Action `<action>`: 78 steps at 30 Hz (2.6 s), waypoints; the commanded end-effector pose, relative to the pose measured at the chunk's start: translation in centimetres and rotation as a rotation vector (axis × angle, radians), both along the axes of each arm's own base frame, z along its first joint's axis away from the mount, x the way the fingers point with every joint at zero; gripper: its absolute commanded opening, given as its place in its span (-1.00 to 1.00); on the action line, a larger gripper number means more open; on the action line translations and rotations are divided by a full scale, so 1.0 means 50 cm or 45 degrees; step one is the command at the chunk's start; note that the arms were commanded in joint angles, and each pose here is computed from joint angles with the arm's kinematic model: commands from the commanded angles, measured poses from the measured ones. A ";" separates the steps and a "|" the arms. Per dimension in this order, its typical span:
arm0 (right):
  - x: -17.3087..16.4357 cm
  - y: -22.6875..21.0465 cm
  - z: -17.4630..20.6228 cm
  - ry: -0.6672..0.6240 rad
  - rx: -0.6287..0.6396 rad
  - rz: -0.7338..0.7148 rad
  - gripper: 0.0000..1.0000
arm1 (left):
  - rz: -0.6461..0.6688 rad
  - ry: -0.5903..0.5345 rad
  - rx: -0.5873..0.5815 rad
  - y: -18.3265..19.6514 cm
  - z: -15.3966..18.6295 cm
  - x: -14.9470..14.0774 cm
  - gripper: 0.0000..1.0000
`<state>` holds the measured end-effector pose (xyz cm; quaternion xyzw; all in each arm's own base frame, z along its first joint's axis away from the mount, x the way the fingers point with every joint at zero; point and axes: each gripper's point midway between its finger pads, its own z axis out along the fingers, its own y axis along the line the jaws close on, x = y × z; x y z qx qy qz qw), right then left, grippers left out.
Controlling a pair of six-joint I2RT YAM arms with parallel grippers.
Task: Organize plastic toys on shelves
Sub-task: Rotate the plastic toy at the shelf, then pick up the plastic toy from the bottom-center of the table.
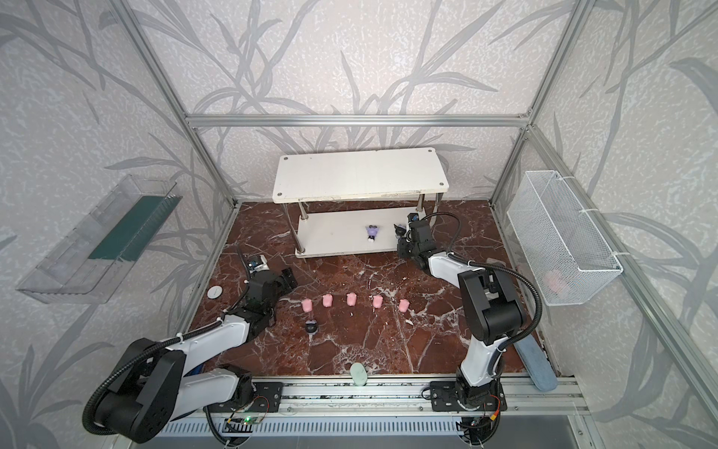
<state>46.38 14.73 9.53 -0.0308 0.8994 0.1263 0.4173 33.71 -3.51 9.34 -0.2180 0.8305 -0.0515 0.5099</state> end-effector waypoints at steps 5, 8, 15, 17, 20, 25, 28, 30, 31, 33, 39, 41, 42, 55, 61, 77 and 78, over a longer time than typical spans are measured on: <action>-0.049 0.034 0.077 -0.087 0.093 0.091 -0.23 | 0.000 -0.022 -0.054 -0.003 0.022 -0.005 0.68; -0.093 0.060 0.090 -0.093 0.081 0.153 -0.23 | -0.021 -0.006 -0.081 -0.010 0.034 -0.022 0.68; -0.211 0.085 0.099 -0.086 0.068 0.236 -0.23 | -0.152 0.053 -0.071 -0.063 0.074 -0.113 0.67; -0.238 0.081 0.105 -0.092 0.073 0.243 -0.23 | -0.183 0.068 -0.041 -0.077 0.080 -0.145 0.68; -0.271 0.075 0.109 -0.100 0.071 0.249 -0.23 | -0.226 0.086 0.018 -0.093 0.088 -0.191 0.68; -0.299 0.068 0.101 -0.105 0.103 0.258 -0.21 | -0.313 0.131 0.113 -0.125 0.083 -0.257 0.68; -0.307 0.068 0.094 -0.110 0.122 0.264 -0.20 | -0.368 0.146 0.190 -0.145 0.078 -0.293 0.74; -0.312 0.068 0.090 -0.114 0.131 0.266 -0.19 | -0.397 0.144 0.225 -0.159 0.075 -0.312 0.76; -0.314 0.067 0.088 -0.116 0.136 0.269 -0.19 | -0.410 0.143 0.229 -0.167 0.074 -0.320 0.77; -0.319 0.069 0.092 -0.121 0.155 0.272 -0.17 | -0.429 0.157 0.233 -0.182 0.064 -0.333 0.77; -0.329 0.068 0.106 -0.139 0.188 0.277 -0.07 | -0.421 0.205 0.209 -0.208 0.027 -0.356 0.79; -0.332 0.064 0.108 -0.147 0.180 0.274 -0.02 | -0.413 0.221 0.183 -0.209 0.011 -0.360 0.80; -0.333 0.061 0.110 -0.153 0.179 0.271 -0.01 | -0.417 0.223 0.178 -0.209 0.008 -0.361 0.80; -0.334 0.060 0.108 -0.153 0.185 0.263 0.11 | -0.513 0.296 0.108 -0.223 -0.037 -0.379 0.82; -0.334 0.058 0.105 -0.150 0.179 0.256 0.11 | -0.556 0.347 0.199 -0.244 -0.055 -0.379 0.88; -0.326 0.057 0.098 -0.142 0.163 0.247 0.11 | -0.544 0.493 0.188 -0.240 -0.112 -0.351 0.89; -0.326 0.058 0.096 -0.138 0.162 0.248 0.12 | -0.548 0.503 0.194 -0.242 -0.115 -0.350 0.89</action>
